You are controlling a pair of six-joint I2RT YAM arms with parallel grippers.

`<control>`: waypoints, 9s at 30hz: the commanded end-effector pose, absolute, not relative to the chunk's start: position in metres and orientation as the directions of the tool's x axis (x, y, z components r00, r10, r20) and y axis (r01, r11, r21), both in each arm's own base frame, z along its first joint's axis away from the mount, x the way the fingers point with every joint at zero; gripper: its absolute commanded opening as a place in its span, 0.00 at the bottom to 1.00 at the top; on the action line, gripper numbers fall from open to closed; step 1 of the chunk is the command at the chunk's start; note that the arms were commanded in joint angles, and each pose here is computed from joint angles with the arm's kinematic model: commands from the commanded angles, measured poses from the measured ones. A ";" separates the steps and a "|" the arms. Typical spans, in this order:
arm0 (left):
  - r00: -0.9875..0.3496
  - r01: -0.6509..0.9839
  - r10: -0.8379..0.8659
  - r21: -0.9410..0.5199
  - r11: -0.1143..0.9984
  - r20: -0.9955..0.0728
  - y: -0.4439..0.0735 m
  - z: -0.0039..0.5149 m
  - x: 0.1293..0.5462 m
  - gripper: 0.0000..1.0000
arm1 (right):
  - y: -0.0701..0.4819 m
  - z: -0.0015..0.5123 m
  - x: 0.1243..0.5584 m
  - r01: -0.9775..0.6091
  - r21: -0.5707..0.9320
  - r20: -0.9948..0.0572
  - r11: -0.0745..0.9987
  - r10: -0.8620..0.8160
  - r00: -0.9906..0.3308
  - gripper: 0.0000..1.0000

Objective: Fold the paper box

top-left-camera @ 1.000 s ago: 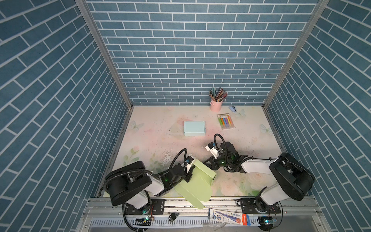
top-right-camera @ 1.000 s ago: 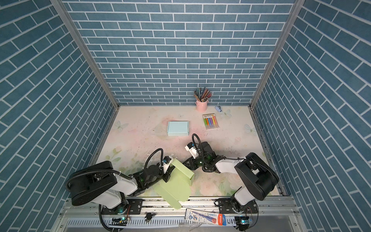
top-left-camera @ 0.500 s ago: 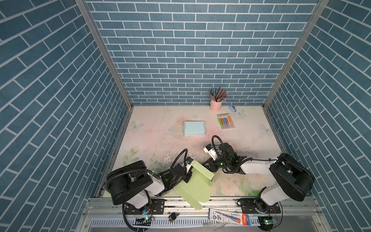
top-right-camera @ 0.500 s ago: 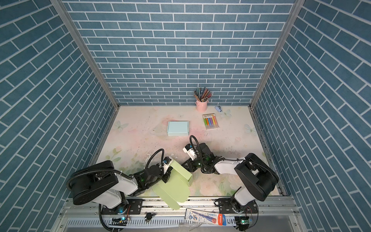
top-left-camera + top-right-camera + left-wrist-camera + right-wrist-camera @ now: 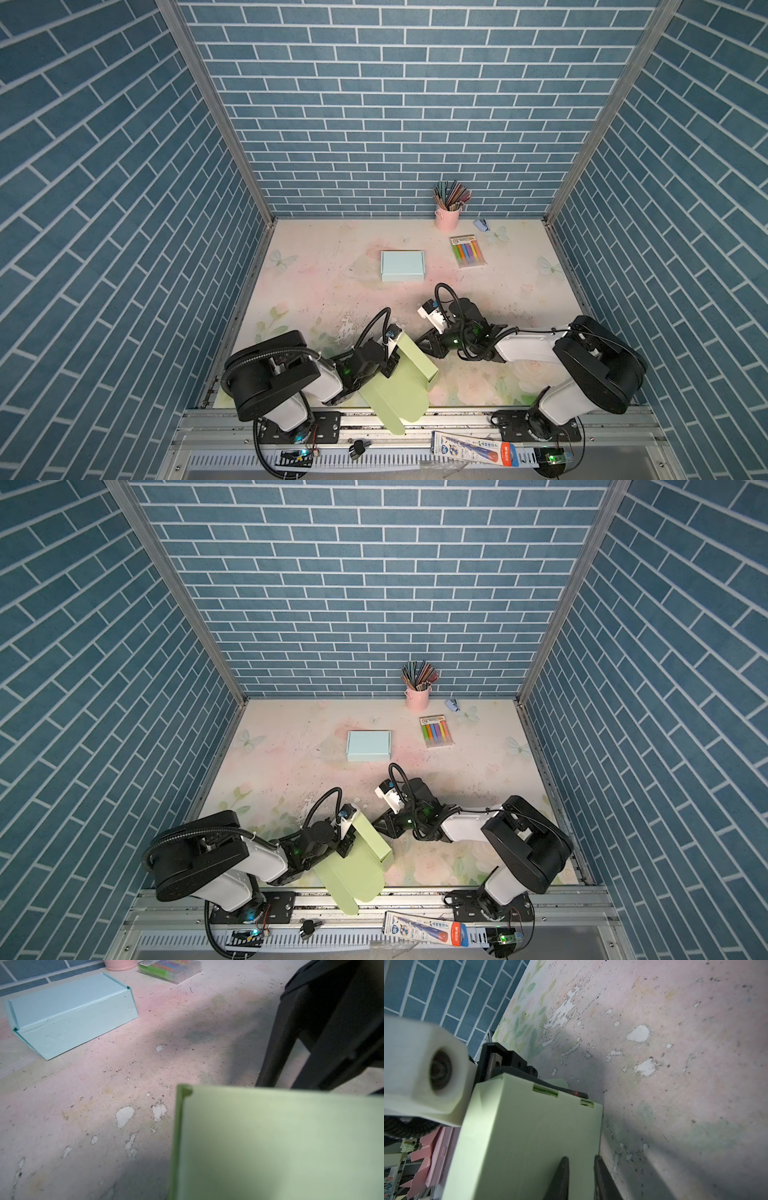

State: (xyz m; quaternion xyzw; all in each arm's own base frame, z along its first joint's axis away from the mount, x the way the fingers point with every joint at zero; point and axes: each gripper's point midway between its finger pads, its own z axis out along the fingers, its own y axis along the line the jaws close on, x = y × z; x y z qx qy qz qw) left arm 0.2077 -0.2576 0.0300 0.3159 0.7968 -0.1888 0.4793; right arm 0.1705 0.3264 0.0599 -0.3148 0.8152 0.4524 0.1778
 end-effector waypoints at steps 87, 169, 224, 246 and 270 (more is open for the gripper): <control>-0.735 0.214 -0.164 -0.455 0.865 -0.657 -0.189 0.102 0.186 0.89 | 0.259 0.105 0.215 -0.626 0.486 -0.631 0.610 -0.251 -0.734 0.43; -0.741 0.620 0.496 -0.176 0.765 -0.454 -0.255 0.200 0.218 0.00 | 0.261 0.137 0.244 -0.712 0.424 -0.721 0.560 -0.267 -0.639 0.66; -0.750 0.652 0.545 -0.278 0.705 -0.376 -0.299 0.164 0.232 0.00 | 0.253 0.032 0.221 -0.659 0.126 -0.573 0.742 -0.488 -0.659 0.13; -0.736 0.666 0.571 -0.238 0.707 -0.365 -0.291 0.154 0.231 0.00 | 0.250 0.054 0.227 -0.612 0.129 -0.638 0.780 -0.407 -0.654 0.13; -0.731 0.672 0.575 -0.238 0.702 -0.368 -0.296 0.155 0.235 0.00 | 0.244 0.016 0.212 -0.627 -0.059 -0.530 0.777 -0.557 -0.639 0.14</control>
